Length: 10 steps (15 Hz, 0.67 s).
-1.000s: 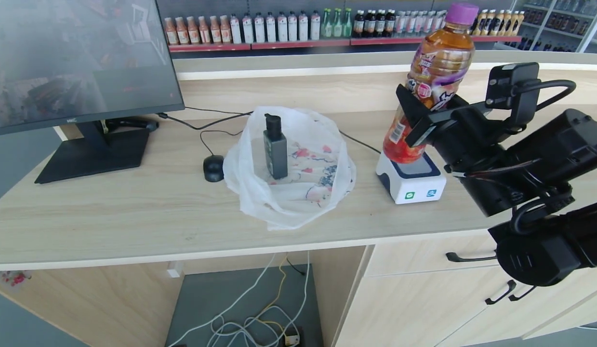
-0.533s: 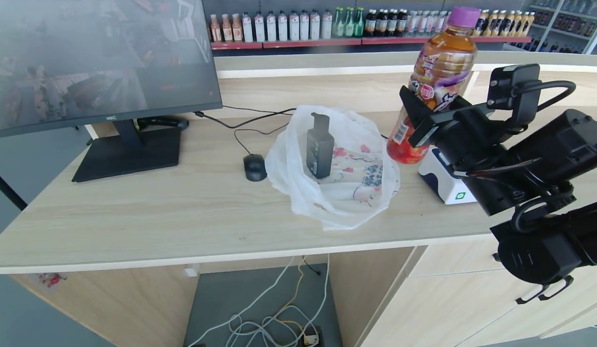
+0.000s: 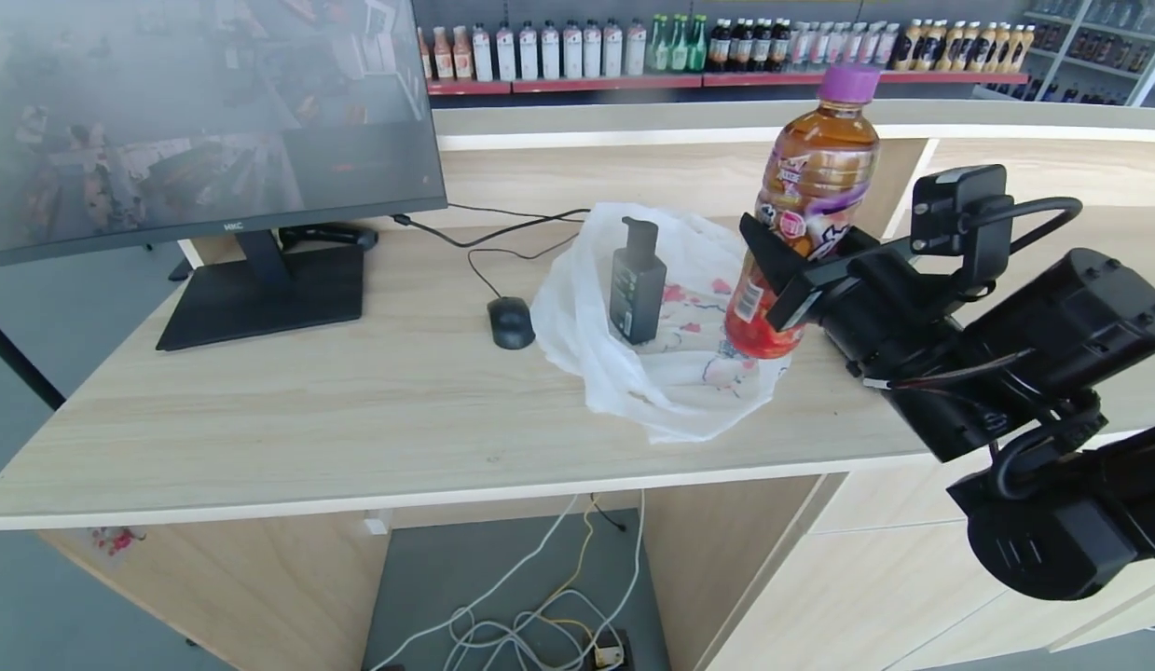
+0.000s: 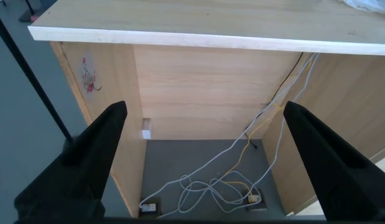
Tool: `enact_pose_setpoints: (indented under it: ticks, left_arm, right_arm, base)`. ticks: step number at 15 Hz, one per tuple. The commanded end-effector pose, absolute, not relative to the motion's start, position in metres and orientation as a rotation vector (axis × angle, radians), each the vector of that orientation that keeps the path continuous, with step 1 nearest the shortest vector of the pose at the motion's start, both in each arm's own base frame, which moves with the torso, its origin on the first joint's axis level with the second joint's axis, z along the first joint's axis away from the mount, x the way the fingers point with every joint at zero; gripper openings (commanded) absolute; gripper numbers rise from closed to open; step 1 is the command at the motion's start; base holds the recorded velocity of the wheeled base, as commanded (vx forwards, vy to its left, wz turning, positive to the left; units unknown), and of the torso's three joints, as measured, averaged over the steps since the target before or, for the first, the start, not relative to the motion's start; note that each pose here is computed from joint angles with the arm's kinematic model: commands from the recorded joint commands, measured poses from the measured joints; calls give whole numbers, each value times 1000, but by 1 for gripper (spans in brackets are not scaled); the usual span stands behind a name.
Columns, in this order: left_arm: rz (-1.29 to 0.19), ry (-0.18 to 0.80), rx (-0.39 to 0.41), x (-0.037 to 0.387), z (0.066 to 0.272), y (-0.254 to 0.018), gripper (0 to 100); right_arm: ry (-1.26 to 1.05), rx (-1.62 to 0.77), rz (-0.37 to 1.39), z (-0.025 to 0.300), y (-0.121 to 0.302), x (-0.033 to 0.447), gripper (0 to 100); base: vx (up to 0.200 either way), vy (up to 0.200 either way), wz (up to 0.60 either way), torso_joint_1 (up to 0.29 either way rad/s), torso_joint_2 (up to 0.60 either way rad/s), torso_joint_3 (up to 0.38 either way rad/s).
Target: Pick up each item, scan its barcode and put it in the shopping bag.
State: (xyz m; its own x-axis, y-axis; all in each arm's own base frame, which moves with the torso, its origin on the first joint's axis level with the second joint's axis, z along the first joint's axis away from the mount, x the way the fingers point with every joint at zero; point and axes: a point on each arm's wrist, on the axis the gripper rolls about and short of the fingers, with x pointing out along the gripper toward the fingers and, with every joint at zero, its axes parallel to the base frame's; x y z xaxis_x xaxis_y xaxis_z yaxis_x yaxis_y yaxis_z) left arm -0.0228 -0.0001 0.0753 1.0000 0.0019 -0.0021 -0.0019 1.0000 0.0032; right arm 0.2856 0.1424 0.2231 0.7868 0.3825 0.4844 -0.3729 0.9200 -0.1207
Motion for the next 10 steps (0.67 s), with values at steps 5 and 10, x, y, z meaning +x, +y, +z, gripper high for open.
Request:
enact_pose_setpoints:
  ticks: [5, 10]
  left_arm:
    - [2, 2, 3, -23, 75, 0, 100]
    - [2, 2, 3, -23, 75, 0, 100]
  right_arm:
    - [-485, -32, 410, 207, 149, 300, 0]
    - [-495, -30, 396, 207, 156, 327, 0]
  base:
    - [0, 0, 0, 0, 0, 0]
    - [0, 0, 0, 0, 0, 0]
